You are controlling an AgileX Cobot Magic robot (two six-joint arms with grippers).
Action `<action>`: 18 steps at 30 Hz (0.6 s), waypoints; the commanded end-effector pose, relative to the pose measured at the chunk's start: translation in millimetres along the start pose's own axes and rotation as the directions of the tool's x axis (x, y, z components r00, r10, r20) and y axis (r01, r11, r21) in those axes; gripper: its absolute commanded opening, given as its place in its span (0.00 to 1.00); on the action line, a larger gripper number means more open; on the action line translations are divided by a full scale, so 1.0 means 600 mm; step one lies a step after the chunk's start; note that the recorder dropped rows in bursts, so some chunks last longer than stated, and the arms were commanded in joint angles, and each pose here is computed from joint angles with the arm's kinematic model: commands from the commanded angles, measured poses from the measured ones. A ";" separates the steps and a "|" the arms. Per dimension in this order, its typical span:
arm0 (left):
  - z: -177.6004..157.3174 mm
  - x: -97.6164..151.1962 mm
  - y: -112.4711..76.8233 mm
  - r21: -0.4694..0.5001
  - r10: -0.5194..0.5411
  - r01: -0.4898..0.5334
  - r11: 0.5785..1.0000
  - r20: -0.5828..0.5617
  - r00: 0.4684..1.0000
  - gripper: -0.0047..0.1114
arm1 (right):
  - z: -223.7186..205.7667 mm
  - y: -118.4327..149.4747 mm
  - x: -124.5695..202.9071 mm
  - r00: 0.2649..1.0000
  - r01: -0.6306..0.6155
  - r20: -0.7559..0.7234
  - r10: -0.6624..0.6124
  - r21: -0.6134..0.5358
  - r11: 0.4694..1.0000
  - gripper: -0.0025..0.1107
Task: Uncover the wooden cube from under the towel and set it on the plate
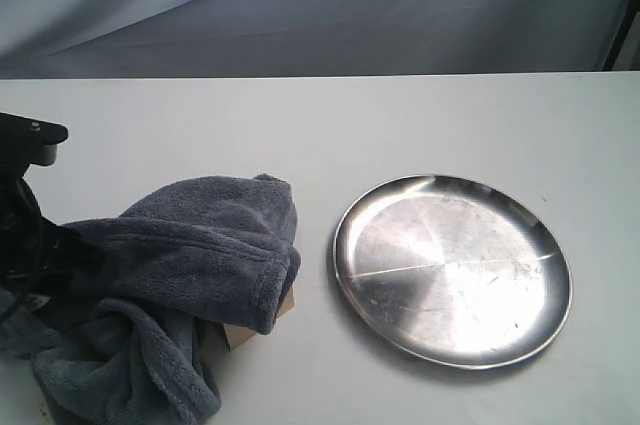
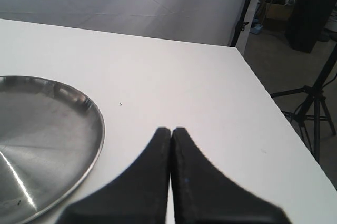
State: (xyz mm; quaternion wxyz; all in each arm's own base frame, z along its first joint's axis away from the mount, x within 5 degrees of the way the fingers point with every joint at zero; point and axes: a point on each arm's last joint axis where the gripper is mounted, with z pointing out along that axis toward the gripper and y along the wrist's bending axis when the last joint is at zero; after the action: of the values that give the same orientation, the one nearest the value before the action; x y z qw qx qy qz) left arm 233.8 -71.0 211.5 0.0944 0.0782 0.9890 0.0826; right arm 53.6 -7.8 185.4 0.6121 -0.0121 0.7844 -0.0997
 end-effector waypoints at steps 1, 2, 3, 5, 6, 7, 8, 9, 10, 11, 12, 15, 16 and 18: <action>-0.015 -0.006 0.005 -0.016 -0.006 0.006 1.000 -0.035 0.999 0.62 | 0.000 0.000 0.002 1.000 0.006 0.000 -0.006 0.003 1.000 0.02; -0.020 -0.007 0.005 -0.023 -0.007 0.006 1.000 -0.048 0.999 0.62 | 0.000 0.000 0.002 1.000 0.006 0.000 -0.006 0.003 1.000 0.02; -0.027 -0.007 0.007 -0.026 0.003 -0.004 1.000 -0.059 0.998 0.62 | 0.000 0.000 0.002 1.000 0.006 0.000 -0.006 0.003 1.000 0.02; -0.040 -0.007 0.009 -0.013 0.038 -0.039 0.999 -0.045 0.998 0.62 | 0.000 0.000 0.002 1.000 0.006 0.000 -0.006 0.003 1.000 0.02; -0.046 -0.006 0.010 -0.010 0.059 -0.059 0.998 -0.031 0.998 0.62 | 0.000 0.000 0.002 1.000 0.006 0.000 -0.006 0.003 1.000 0.02; -0.052 -0.004 0.010 -0.005 0.071 -0.071 0.997 -0.014 0.997 0.62 | 0.000 0.000 0.002 1.000 0.006 0.000 -0.006 0.003 1.000 0.02; -0.060 -0.004 0.008 0.001 0.078 -0.078 0.997 0.013 0.997 0.62 | 0.000 0.000 0.002 1.000 0.006 0.000 -0.006 0.003 1.000 0.02; -0.067 -0.003 0.005 0.008 0.092 -0.092 0.996 0.044 0.995 0.62 | 0.000 0.000 0.002 1.000 0.006 0.000 -0.006 0.003 1.000 0.02; -0.073 -0.002 0.001 0.014 0.108 -0.110 0.994 0.070 0.992 0.62 | 0.000 0.000 0.002 1.000 0.006 0.000 -0.006 0.003 1.000 0.02; -0.082 -0.001 -0.005 0.023 0.136 -0.139 0.990 0.105 0.985 0.62 | 0.000 0.000 0.002 1.000 0.006 0.000 -0.006 0.003 1.000 0.02; -0.090 0.001 -0.012 0.028 0.168 -0.173 0.985 0.136 0.976 0.62 | 0.000 0.000 0.002 1.000 0.006 0.000 -0.006 0.003 1.000 0.02; -0.110 0.009 -0.032 0.039 0.246 -0.259 0.965 0.207 0.947 0.62 | 0.000 0.000 0.002 1.000 0.006 0.000 -0.006 0.003 1.000 0.02; -0.114 0.012 -0.039 0.042 0.264 -0.279 0.959 0.219 0.939 0.62 | 0.000 0.000 0.002 1.000 0.006 0.000 -0.006 0.003 1.000 0.02; -0.121 0.017 -0.055 0.049 0.303 -0.323 0.945 0.240 0.922 0.61 | 0.000 0.000 0.002 1.000 0.006 0.000 -0.006 0.003 1.000 0.02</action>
State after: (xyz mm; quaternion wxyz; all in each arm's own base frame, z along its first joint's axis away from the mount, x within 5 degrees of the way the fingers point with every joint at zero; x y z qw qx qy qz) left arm 210.7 -100.7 267.8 0.1713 0.2196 0.9587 0.0580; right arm 53.6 -7.8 185.4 0.6121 -0.0121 0.7844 -0.0997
